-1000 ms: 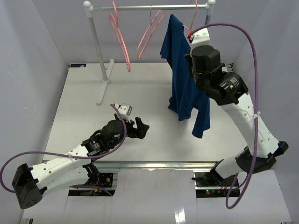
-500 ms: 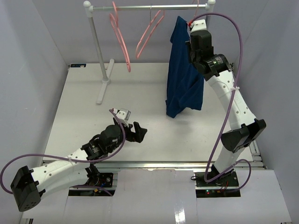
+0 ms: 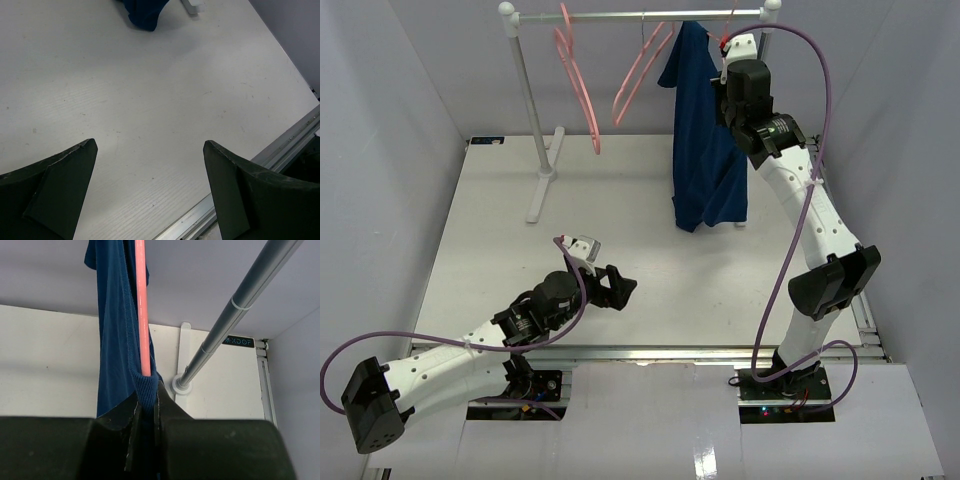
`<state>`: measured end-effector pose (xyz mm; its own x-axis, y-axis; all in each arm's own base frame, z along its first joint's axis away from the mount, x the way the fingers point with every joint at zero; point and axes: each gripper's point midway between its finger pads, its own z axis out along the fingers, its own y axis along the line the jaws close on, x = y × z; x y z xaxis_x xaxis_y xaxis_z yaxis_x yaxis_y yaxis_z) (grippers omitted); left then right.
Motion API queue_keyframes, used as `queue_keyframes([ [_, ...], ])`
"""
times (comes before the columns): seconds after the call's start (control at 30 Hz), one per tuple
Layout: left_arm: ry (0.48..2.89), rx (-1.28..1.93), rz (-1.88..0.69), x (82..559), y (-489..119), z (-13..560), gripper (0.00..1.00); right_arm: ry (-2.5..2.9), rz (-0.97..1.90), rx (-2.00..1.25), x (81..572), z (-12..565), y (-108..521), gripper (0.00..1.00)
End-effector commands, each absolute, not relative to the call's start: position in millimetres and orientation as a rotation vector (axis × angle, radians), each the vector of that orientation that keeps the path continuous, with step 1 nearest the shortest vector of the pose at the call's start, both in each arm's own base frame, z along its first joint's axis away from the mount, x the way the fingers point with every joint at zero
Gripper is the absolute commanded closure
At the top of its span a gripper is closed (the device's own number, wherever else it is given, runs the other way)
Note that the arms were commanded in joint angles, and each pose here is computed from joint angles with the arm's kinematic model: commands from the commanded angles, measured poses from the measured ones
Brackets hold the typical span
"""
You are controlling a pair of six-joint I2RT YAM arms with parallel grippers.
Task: Place the t-shirt on the hanger
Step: Place the hanger at the clothesline.
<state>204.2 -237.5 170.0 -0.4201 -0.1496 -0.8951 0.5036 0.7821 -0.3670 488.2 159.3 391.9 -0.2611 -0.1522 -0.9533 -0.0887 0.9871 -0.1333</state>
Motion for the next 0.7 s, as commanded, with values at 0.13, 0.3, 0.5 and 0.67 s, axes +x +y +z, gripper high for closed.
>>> queue_keyframes([
  [0.13,1.861,0.277,-0.742,203.8,-238.4,171.8,0.02,1.757,0.024,-0.108,506.3,401.5,174.4,0.92],
  [0.3,1.869,0.275,-0.731,205.3,-238.4,169.7,0.02,1.791,0.031,-0.135,506.4,384.7,178.2,0.92],
  [0.5,1.875,0.281,-0.725,205.8,-239.2,167.5,0.02,1.761,0.033,-0.153,496.3,396.7,174.7,0.69],
  [0.67,1.852,0.344,-0.773,199.8,-247.6,170.5,0.02,1.719,0.038,-0.199,478.9,418.6,170.3,0.05],
])
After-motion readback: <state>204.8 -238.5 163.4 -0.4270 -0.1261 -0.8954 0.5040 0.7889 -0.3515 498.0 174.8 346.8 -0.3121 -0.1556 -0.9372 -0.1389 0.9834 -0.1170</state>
